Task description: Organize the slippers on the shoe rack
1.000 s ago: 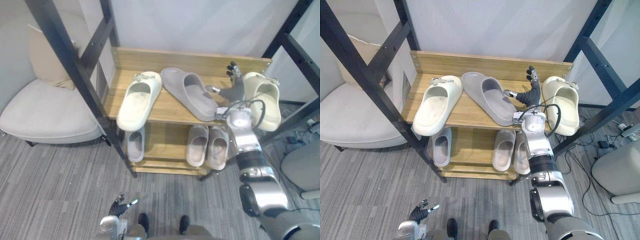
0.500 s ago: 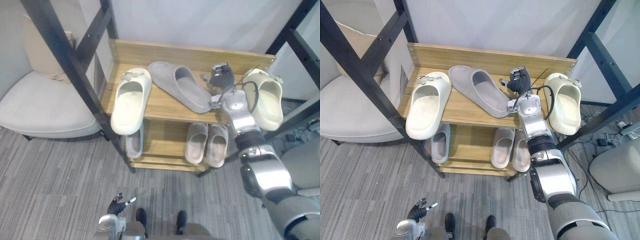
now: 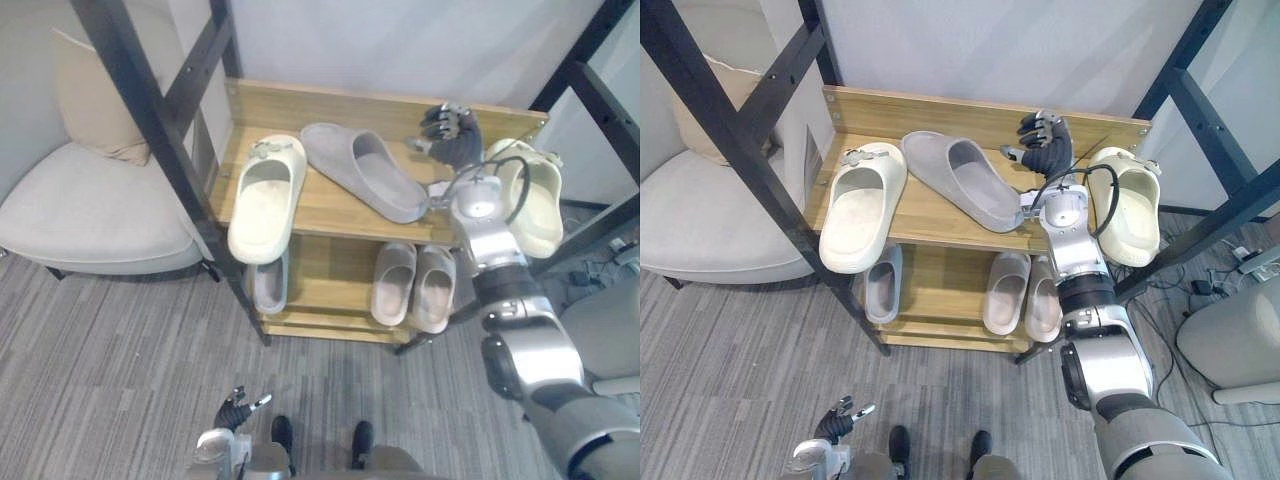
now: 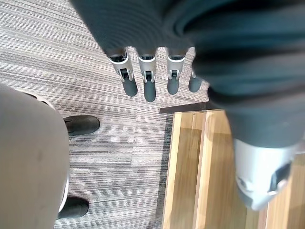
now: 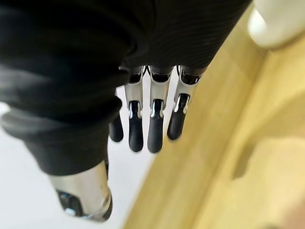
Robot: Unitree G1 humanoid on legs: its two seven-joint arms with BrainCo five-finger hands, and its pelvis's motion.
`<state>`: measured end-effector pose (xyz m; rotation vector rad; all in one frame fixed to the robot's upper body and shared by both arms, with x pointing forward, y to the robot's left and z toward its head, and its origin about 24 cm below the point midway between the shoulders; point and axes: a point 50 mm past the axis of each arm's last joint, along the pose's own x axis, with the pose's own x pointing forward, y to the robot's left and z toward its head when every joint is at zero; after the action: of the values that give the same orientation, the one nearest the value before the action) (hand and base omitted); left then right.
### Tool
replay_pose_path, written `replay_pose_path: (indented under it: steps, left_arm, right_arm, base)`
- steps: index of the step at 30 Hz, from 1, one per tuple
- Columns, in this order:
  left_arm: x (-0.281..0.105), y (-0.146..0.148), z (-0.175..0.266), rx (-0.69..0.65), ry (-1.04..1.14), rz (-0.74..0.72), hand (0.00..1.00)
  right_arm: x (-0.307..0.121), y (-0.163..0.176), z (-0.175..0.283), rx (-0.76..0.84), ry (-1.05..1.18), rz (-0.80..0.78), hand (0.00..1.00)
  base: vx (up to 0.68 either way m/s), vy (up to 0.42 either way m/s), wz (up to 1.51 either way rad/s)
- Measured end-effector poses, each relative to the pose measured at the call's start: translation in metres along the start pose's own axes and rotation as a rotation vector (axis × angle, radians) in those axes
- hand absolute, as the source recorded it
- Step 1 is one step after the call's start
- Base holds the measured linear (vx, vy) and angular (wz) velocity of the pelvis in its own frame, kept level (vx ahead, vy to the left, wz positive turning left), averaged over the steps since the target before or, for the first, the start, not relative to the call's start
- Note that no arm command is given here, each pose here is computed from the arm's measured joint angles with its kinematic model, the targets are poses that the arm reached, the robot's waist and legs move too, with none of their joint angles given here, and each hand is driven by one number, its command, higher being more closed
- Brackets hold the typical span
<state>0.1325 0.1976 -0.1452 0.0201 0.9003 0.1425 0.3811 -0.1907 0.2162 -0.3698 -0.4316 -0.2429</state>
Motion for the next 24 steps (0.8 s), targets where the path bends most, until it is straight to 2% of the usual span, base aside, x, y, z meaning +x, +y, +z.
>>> replay_pose_path:
  steps: [12, 24]
  left_arm:
    - [-0.001, 0.000, -0.001, 0.003, 0.002, -0.031, 0.00]
    - [0.000, -0.001, 0.002, 0.000, -0.014, -0.035, 0.00]
  right_arm:
    - [-0.002, -0.013, 0.003, -0.123, -0.048, 0.065, 0.00]
    - [0.010, 0.012, -0.002, -0.235, 0.004, 0.246, 0.00]
  base:
    - [-0.03, -0.014, 0.00]
    - [0.00, 0.000, 0.02]
